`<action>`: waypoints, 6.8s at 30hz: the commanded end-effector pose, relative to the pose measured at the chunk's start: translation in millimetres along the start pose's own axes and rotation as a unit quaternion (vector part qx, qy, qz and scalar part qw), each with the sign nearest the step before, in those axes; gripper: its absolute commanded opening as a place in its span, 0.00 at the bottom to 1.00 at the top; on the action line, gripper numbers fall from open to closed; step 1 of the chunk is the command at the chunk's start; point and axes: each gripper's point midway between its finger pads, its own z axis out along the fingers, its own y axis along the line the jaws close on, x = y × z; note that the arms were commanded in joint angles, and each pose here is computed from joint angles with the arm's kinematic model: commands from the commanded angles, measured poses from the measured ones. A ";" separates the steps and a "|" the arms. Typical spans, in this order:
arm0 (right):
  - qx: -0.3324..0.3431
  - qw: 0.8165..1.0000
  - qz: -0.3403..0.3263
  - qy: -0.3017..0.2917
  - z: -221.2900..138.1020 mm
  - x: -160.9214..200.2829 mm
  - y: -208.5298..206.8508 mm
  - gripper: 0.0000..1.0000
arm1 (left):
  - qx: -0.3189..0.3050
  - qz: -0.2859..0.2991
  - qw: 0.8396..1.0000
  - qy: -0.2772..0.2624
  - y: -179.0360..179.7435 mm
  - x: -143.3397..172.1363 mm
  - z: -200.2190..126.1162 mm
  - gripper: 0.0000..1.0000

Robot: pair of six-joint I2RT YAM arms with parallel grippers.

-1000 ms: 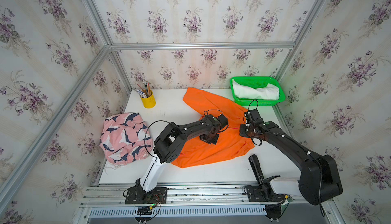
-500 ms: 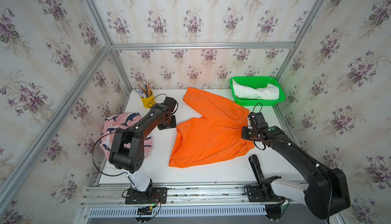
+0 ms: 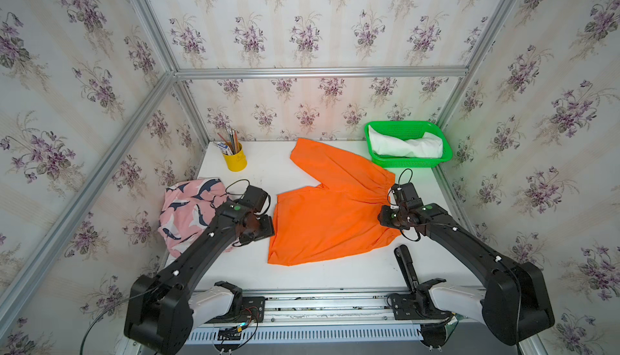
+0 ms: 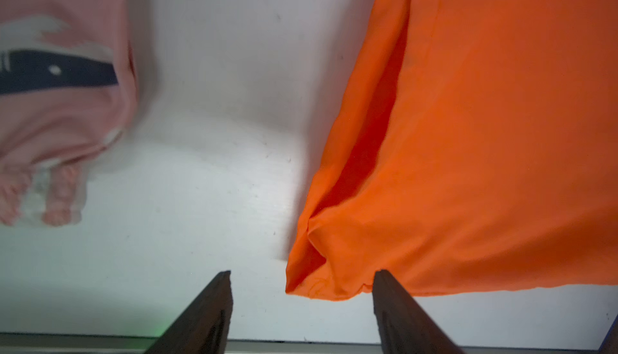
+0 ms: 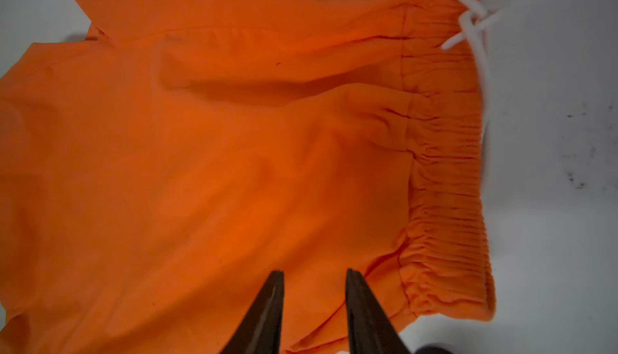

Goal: Roll up the shorts
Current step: Adjust the shorts at the center of the board, then flatten out the shorts at the center of the board, then fold the shorts at the center of the board.

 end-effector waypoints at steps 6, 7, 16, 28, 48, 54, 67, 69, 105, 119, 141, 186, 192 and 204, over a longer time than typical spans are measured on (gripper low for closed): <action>-0.010 1.000 -0.005 0.002 0.4 -3.1 5.1 0.36 | -0.020 -0.036 0.997 0.059 2.0 58.3 42.6 0.72; -0.011 1.000 -0.004 0.001 -0.2 -3.0 5.2 0.36 | -0.021 -0.034 0.997 0.061 1.1 59.8 45.9 0.70; -0.002 0.999 0.035 -0.007 13.2 2.2 -2.9 0.41 | -0.020 -0.012 0.999 0.030 -15.6 37.7 54.2 0.64; 0.013 0.999 0.041 -0.013 20.6 -0.1 -8.5 0.38 | -0.023 -0.028 0.999 -0.011 -9.0 26.9 26.2 0.70; -0.036 0.999 0.020 0.015 64.2 8.2 5.5 0.23 | -0.014 -0.037 0.999 -0.004 -3.2 37.5 43.2 0.02; -0.077 0.996 -0.003 0.045 104.6 7.4 39.9 0.19 | -0.027 -0.068 0.997 -0.038 22.6 40.0 18.0 0.00; 0.042 0.999 -0.028 0.004 52.9 -14.5 38.5 0.44 | -0.025 -0.102 0.989 -0.106 53.3 38.3 -4.6 0.01; 0.035 0.999 -0.010 0.019 48.5 -2.1 29.9 0.47 | -0.027 -0.096 0.990 -0.101 50.5 37.6 -3.7 0.01; -0.091 0.967 0.056 -0.233 -145.7 -139.7 84.7 0.00 | 0.058 -0.007 0.918 -0.391 -1.1 -75.6 -238.1 0.00; -0.203 0.862 -0.005 -0.464 -409.3 -219.1 140.4 0.00 | 0.071 0.001 0.748 -0.659 0.0 -125.1 -528.6 0.02; -0.247 0.862 0.000 -0.443 -356.2 -260.5 178.3 0.00 | 0.164 -0.054 0.691 -0.702 -19.2 -168.1 -571.8 0.00; 0.059 0.979 0.133 -0.143 9.9 -100.6 -12.1 0.00 | 0.062 0.112 0.973 -0.194 -117.4 -238.5 -122.5 0.07; 0.103 0.978 0.151 -0.105 50.0 -77.8 -37.1 0.06 | 0.046 0.140 0.981 -0.130 -151.2 -281.3 -37.2 0.26; 0.148 0.981 0.075 -0.098 8.4 -98.0 -34.6 0.63 | 0.008 0.175 0.976 -0.129 -147.0 -215.2 -72.9 0.60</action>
